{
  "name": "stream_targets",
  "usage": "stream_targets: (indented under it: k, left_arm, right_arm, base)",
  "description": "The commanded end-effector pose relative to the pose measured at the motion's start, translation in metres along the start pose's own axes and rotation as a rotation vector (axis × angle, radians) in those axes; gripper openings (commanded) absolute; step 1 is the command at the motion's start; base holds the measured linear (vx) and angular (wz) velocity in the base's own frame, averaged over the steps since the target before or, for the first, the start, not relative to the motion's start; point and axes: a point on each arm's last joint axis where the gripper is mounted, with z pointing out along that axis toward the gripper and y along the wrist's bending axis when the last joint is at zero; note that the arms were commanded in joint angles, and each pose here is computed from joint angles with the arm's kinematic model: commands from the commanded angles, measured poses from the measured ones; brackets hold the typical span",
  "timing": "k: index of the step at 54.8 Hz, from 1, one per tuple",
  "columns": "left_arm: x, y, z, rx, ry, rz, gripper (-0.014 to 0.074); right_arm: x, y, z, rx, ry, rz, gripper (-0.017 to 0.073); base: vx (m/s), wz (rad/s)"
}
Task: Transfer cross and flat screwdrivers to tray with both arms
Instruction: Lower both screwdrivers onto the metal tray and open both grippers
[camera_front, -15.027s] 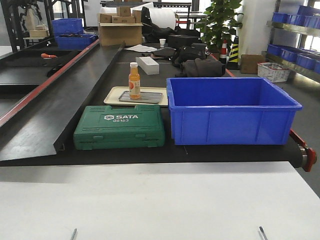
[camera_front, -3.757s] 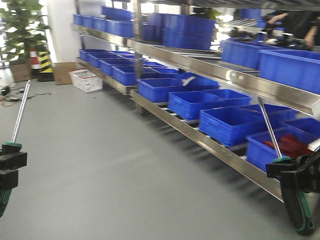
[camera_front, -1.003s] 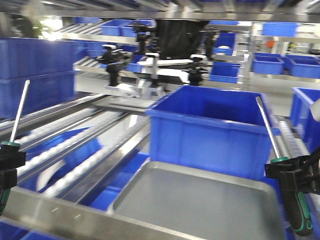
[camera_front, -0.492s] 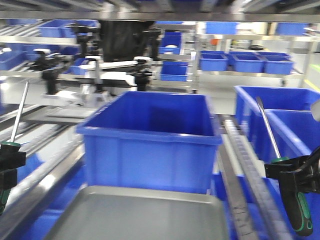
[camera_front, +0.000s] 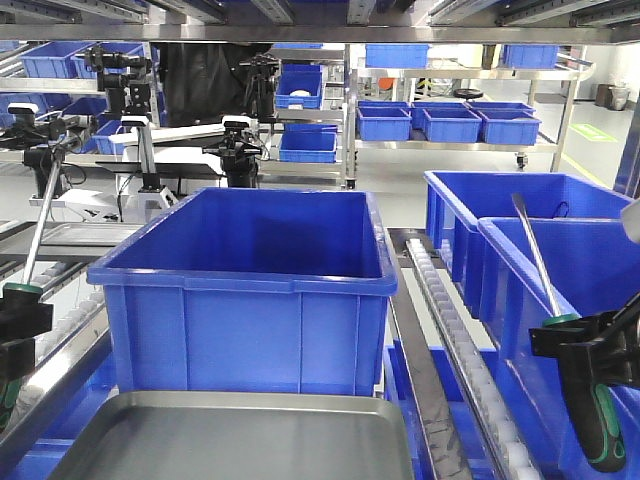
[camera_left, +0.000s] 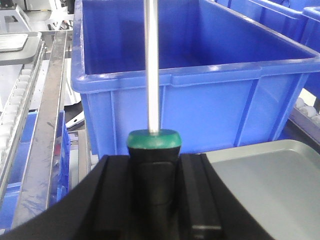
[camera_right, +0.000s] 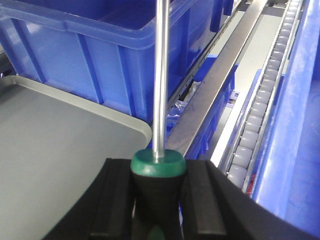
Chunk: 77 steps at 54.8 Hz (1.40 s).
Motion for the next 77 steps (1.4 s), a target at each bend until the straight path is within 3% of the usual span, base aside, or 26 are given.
stream_targets:
  k: [1, 30, 35, 41, 43, 48, 51, 58, 67, 72, 77]
  left_arm:
    - [-0.017, -0.001, -0.008, -0.008, -0.124, -0.019, 0.0003]
    - [-0.017, -0.001, -0.008, -0.008, -0.124, -0.019, 0.0003]
    - [-0.018, -0.001, -0.008, -0.009, -0.127, -0.019, 0.0003]
    - [-0.02, 0.0, -0.004, -0.011, -0.15, -0.033, 0.0003]
    - [-0.02, -0.001, 0.001, -0.007, -0.152, -0.038, 0.0003]
    - [-0.016, -0.008, 0.014, 0.029, -0.123, -0.042, 0.0003]
    - [-0.012, -0.015, 0.026, 0.058, -0.084, -0.034, 0.0003]
    - [-0.001, -0.025, 0.051, 0.093, -0.011, -0.024, 0.0003]
    - [0.01, -0.025, 0.079, 0.08, 0.039, -0.029, 0.0004]
    - [0.016, -0.024, 0.089, 0.079, 0.075, -0.031, 0.0005]
    - [0.022, -0.025, 0.096, 0.082, 0.113, -0.032, 0.0014]
  right_arm:
    - [-0.017, 0.002, -0.014, 0.024, -0.121, -0.004, -0.0008]
    - [-0.018, 0.002, -0.014, 0.024, -0.134, 0.004, -0.0008]
    - [-0.018, 0.002, -0.014, 0.014, -0.14, 0.021, -0.0008]
    - [-0.023, 0.005, -0.011, -0.032, -0.181, 0.08, -0.0008]
    - [-0.024, 0.007, -0.008, -0.061, -0.187, 0.071, -0.0008]
    - [-0.026, 0.024, 0.011, -0.182, -0.188, 0.003, -0.0008]
    - [-0.029, 0.037, 0.028, -0.24, -0.197, 0.001, -0.0008]
    - [-0.028, 0.066, 0.072, -0.248, -0.21, -0.02, -0.0008]
    - [-0.007, 0.103, 0.129, -0.252, -0.15, -0.106, -0.0006]
    - [0.005, 0.116, 0.151, -0.255, -0.108, -0.089, 0.0004]
    - [0.012, 0.117, 0.164, -0.248, -0.083, -0.041, 0.0035]
  base:
    - [0.0, 0.01]
    - [0.0, 0.0]
    - [0.0, 0.0]
    - [0.0, 0.0]
    - [0.0, 0.0]
    - [0.0, 0.0]
    - [0.0, 0.0]
    - [0.0, 0.0]
    - [0.0, 0.0]
    - [0.0, 0.0]
    - [0.0, 0.0]
